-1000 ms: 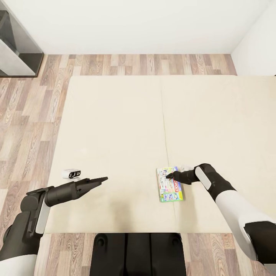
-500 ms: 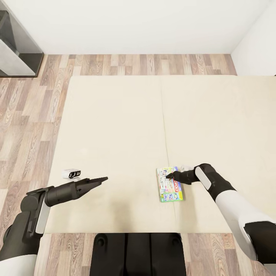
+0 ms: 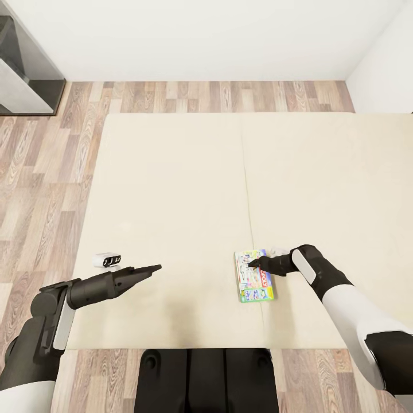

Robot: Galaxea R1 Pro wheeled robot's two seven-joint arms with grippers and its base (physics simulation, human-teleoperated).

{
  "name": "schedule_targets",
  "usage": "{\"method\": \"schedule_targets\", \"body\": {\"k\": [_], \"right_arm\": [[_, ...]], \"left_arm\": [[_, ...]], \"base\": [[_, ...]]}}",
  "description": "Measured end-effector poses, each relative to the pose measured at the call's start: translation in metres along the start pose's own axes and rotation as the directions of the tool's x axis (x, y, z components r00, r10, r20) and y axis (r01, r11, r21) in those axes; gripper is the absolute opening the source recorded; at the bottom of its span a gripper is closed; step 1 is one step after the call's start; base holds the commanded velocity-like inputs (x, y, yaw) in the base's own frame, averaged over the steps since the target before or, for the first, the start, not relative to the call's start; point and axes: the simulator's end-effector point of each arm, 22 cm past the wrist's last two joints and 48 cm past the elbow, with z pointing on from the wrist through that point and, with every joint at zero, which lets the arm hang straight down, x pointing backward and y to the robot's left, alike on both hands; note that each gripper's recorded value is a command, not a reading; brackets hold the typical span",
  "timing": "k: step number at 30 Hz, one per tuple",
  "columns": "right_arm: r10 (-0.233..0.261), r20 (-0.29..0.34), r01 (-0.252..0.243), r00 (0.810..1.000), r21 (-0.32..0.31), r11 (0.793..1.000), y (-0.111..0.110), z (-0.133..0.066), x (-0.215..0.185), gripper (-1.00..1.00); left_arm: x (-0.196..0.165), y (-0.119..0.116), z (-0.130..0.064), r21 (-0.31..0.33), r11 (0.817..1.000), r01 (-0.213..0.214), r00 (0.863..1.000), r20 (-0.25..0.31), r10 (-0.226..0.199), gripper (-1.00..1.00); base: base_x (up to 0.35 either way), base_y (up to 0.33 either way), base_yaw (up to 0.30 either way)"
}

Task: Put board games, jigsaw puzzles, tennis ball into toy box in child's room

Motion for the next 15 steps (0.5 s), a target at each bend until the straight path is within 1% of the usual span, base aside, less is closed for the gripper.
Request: {"method": "schedule_targets", "body": {"k": [6, 15], "right_arm": [[-0.001, 0.0, 0.001, 1.0, 0.001, 1.0, -0.0002, 0.0001, 0.0001, 1.0], [-0.001, 0.0, 0.001, 1.0, 0.002, 1.0, -0.0004, 0.0001, 0.0002, 1.0]], "left_arm": [[0.0, 0.0, 0.0, 0.0, 1.0, 0.0, 1.0, 0.0, 0.0, 1.0], [0.0, 0.0, 0.0, 0.0, 1.0, 0.0, 1.0, 0.0, 0.0, 1.0]], "base": [[0.0, 0.038, 0.0], [0.0, 0.149, 0.0]]}}
